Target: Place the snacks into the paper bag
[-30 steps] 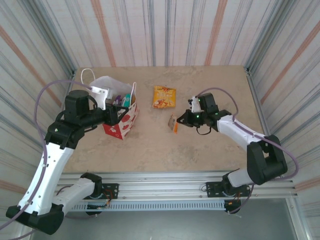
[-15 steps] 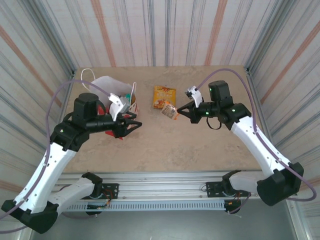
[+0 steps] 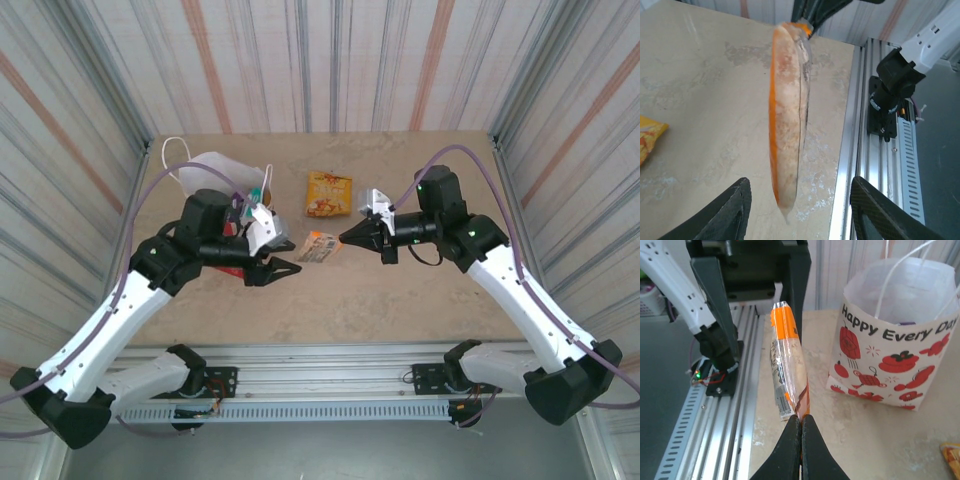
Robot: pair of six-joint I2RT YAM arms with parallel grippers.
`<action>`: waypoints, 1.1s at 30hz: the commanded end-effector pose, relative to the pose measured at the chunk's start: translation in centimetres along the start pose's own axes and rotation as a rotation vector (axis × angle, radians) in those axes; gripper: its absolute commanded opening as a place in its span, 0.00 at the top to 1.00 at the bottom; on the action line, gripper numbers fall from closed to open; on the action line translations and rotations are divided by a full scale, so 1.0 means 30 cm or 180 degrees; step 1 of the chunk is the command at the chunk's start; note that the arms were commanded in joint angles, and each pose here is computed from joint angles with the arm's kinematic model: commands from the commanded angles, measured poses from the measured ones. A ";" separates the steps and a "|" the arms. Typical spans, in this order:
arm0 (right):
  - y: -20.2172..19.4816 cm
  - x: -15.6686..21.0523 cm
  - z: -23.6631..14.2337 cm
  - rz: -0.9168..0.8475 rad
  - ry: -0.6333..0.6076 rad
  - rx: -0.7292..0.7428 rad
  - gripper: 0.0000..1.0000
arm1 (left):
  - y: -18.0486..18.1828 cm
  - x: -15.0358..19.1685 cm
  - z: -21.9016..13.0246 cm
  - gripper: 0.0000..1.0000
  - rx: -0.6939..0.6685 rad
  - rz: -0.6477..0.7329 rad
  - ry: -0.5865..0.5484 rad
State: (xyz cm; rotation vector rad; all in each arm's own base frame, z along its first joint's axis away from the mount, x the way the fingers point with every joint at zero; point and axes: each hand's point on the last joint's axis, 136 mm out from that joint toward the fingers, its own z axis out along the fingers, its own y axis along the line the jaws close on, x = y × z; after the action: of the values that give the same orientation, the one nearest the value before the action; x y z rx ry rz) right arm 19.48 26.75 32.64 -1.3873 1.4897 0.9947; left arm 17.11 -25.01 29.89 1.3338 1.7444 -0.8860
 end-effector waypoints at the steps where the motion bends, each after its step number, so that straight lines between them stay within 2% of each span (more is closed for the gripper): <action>1: 0.026 -0.070 -0.001 -0.0190 -0.0192 -0.0128 1.00 | -0.020 -0.039 0.011 0.44 0.0111 0.0236 -0.0110; 5: 0.032 -0.081 0.005 -0.0205 -0.0232 -0.0167 1.00 | -0.004 -0.068 0.023 0.45 0.0064 0.0235 -0.0244; 10: 0.032 -0.085 0.011 -0.0194 -0.0276 -0.0190 1.00 | -0.008 -0.090 0.036 0.56 0.0139 0.0185 -0.0333; 13: 0.032 -0.089 0.013 -0.0194 -0.0305 -0.0197 1.00 | -0.025 -0.095 0.044 0.64 0.0230 0.0191 -0.0332; 18: 0.028 -0.082 0.012 -0.0199 -0.0296 -0.0156 1.00 | -0.016 -0.100 0.041 0.84 0.0155 0.0161 -0.0310; 19: 0.026 -0.076 0.010 -0.0211 -0.0291 -0.0121 0.94 | -0.011 -0.105 0.036 0.86 0.0109 0.0166 -0.0313; 20: 0.024 -0.065 0.008 -0.0239 -0.0282 -0.0077 0.80 | 0.000 -0.109 0.031 0.88 0.0041 0.0156 -0.0313; 23: 0.029 -0.025 0.000 -0.0388 -0.0290 0.0049 0.50 | 0.021 -0.126 0.009 0.93 -0.0144 0.0162 -0.0343; 25: 0.021 0.004 -0.005 -0.0454 -0.0293 0.0192 0.37 | 0.031 -0.139 -0.006 0.95 -0.0248 0.0185 -0.0369; 28: 0.030 0.016 -0.027 -0.0579 -0.0362 0.0331 0.27 | 0.049 -0.155 -0.031 0.95 -0.0418 0.0183 -0.0375; 33: 0.050 0.016 -0.052 -0.0521 -0.0482 0.0250 0.25 | 0.107 -0.212 -0.098 0.95 -0.0757 -0.0094 -0.0405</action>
State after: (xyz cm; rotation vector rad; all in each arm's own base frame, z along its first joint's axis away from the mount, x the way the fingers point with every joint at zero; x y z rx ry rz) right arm 17.97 25.50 31.58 -1.3439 1.3232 0.9035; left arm 19.99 -25.83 33.97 1.1884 1.6937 -0.7802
